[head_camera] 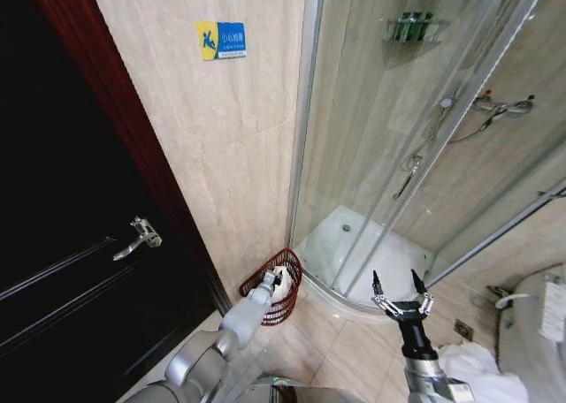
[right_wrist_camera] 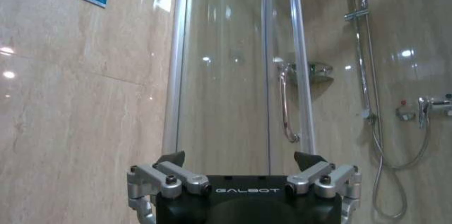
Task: Discard the used towel into the hamper.
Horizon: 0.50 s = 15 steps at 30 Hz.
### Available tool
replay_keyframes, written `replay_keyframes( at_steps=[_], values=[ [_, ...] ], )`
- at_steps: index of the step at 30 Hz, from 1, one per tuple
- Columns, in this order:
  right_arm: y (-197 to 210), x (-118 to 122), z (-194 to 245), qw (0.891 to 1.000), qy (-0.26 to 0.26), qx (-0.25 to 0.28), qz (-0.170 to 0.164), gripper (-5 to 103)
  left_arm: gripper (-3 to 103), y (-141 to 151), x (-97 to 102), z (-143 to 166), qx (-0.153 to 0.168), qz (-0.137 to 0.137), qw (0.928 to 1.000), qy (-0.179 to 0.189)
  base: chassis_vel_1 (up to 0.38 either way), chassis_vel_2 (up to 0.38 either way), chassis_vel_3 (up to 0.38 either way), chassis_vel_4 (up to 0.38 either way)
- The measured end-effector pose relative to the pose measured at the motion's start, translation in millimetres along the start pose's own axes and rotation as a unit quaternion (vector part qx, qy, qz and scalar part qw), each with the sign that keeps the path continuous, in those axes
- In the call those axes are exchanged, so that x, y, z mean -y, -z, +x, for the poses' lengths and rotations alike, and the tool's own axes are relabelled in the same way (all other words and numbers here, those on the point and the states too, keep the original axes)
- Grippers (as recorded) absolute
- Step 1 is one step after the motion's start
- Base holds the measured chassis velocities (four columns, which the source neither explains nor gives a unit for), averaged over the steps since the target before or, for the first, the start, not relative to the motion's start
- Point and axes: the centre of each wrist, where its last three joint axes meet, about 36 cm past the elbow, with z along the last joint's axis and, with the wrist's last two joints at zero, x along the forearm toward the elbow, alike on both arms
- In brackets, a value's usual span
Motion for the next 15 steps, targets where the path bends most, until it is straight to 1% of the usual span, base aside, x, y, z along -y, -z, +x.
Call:
replay_keyframes(
  at_steps=[2,5,6,8,9,12,13,14,15],
  values=[
    [0,-1,0,1.000,0.000,0.000,0.000,100,54,-1,1.2,1,0.000,0.000,1.0000,-0.001,0.000,0.000,0.000,0.000],
    [-2,-1,0,1.000,0.001,-0.001,-0.001,100,70,-4,4.2,2,0.001,0.002,1.0000,-0.005,0.000,0.000,0.000,0.000],
    [-2,-1,0,1.000,0.001,-0.001,-0.001,100,70,-4,4.2,2,0.001,0.002,1.0000,-0.005,0.000,0.000,0.000,0.000],
    [-2,-1,-1,1.000,0.002,-0.001,0.001,100,81,-7,7.1,5,0.014,0.017,0.9996,-0.018,0.000,0.000,0.000,0.000],
    [-2,-1,-1,1.000,0.002,-0.001,0.001,100,81,-7,7.1,5,0.014,0.017,0.9996,-0.018,0.000,0.000,0.000,0.000],
    [-2,1,-2,1.000,-0.003,-0.002,0.005,100,96,-9,18.1,11,0.033,0.043,0.9979,-0.037,0.000,0.000,0.000,0.000],
    [-2,1,-2,1.000,-0.003,-0.002,0.005,100,96,-9,18.1,11,0.033,0.043,0.9979,-0.037,0.000,0.000,0.000,0.000],
    [-2,2,-2,1.000,-0.005,-0.002,0.005,100,98,-10,19.2,14,0.040,0.049,0.9973,-0.039,0.000,0.000,0.000,0.000],
    [-1,3,-2,1.000,-0.008,-0.003,0.005,100,100,-13,15.2,20,0.048,0.051,0.9968,-0.038,0.000,0.000,0.000,0.000]
  ],
)
